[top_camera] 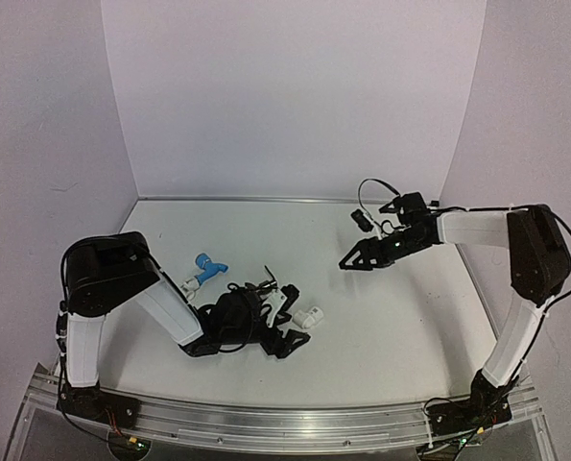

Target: Install the water faucets

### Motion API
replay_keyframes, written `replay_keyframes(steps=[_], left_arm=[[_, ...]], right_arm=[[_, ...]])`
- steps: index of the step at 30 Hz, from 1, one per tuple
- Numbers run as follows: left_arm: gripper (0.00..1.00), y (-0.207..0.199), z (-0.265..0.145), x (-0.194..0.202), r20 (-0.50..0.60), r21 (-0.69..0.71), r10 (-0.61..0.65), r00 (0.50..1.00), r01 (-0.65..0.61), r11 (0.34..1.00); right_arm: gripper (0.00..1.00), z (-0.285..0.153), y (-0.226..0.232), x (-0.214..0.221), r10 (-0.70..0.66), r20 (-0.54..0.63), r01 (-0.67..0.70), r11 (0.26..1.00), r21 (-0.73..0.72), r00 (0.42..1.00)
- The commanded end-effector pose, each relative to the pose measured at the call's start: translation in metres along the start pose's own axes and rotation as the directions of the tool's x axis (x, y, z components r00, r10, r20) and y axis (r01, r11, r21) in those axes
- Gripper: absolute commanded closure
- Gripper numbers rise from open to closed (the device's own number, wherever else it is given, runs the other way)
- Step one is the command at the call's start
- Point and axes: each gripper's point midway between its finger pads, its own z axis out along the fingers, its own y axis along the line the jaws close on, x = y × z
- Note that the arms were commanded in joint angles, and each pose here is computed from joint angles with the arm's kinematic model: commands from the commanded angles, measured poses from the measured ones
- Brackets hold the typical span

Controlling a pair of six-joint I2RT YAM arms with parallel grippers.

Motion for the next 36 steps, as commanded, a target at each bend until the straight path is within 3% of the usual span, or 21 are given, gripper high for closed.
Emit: replay_keyframes(steps=[1,12,17,21,29,33,36], left_arm=[[0.18,-0.002,0.008,-0.015,0.104,-0.005,0.098,0.990,-0.098,0.995],[0.27,0.014,0.030,-0.009,0.049,-0.098,0.136,0.989,-0.131,0.986],[0.39,0.027,0.036,-0.009,0.026,-0.169,0.153,0.988,-0.146,0.975],[0.55,0.026,0.034,-0.015,0.026,-0.172,0.159,0.987,-0.152,0.973],[0.78,0.008,-0.005,-0.051,-0.012,-0.152,0.105,0.994,-0.105,0.983],[0.81,-0.001,-0.027,-0.066,-0.093,-0.148,0.048,0.994,-0.062,0.987],[0.82,-0.001,-0.046,-0.062,-0.225,-0.182,-0.027,0.974,-0.015,0.983]], right_arm=[[0.13,-0.019,0.018,-0.021,-0.044,0.063,0.047,0.998,-0.033,0.997],[0.13,-0.016,0.015,-0.017,-0.033,0.055,0.035,0.998,-0.042,0.998],[0.13,-0.016,0.015,-0.016,-0.034,0.054,0.036,0.998,-0.042,0.998],[0.13,-0.016,0.015,-0.016,-0.033,0.053,0.036,0.998,-0.043,0.998],[0.14,-0.015,0.014,-0.013,-0.034,0.049,0.036,0.998,-0.051,0.998],[0.14,-0.014,0.014,-0.013,-0.032,0.048,0.034,0.998,-0.059,0.998],[0.14,-0.014,0.014,-0.012,-0.031,0.047,0.034,0.998,-0.061,0.998]])
